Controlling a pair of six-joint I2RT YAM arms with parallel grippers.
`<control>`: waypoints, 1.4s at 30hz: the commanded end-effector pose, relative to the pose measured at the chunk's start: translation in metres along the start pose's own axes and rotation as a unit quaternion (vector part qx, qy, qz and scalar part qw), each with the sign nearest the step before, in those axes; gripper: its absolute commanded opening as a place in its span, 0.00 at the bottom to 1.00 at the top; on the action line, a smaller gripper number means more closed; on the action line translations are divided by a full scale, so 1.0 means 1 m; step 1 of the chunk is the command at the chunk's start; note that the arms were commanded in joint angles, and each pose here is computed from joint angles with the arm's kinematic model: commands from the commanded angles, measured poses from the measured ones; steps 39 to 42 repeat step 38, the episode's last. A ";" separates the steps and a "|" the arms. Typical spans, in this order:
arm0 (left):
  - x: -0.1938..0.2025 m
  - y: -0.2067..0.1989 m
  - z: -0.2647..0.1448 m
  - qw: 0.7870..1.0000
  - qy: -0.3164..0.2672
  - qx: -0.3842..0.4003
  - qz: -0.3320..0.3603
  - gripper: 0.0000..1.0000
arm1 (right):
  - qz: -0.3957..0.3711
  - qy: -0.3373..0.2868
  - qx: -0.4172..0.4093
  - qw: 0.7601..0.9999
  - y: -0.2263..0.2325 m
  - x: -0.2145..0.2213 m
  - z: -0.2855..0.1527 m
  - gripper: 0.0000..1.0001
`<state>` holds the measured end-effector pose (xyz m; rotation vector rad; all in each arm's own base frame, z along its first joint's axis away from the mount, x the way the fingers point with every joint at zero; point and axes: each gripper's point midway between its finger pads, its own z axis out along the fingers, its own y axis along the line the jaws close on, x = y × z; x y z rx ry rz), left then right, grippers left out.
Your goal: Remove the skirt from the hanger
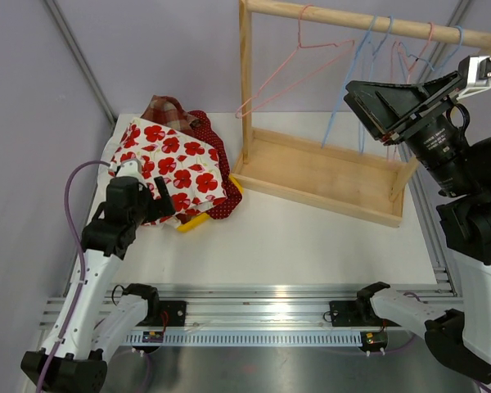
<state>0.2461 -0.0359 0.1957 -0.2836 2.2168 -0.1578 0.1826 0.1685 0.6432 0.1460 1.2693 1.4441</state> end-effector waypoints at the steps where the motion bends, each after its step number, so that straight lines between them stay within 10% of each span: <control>1: -0.018 -0.014 -0.010 0.998 -0.040 0.039 0.003 0.99 | 0.012 -0.008 -0.031 0.999 0.011 -0.003 0.001 0.99; 12: -0.029 -0.040 -0.041 0.985 -0.102 0.135 0.016 0.99 | 0.035 0.008 -0.052 0.998 0.011 0.007 0.002 0.99; 20: -0.038 -0.072 -0.114 0.934 -0.217 0.277 0.057 0.99 | 0.044 0.023 -0.074 0.996 0.014 0.013 0.005 0.99; 42: -0.039 -0.066 -0.103 0.946 -0.203 0.250 0.046 0.99 | -0.143 0.001 0.135 0.980 -0.100 0.019 -0.020 0.99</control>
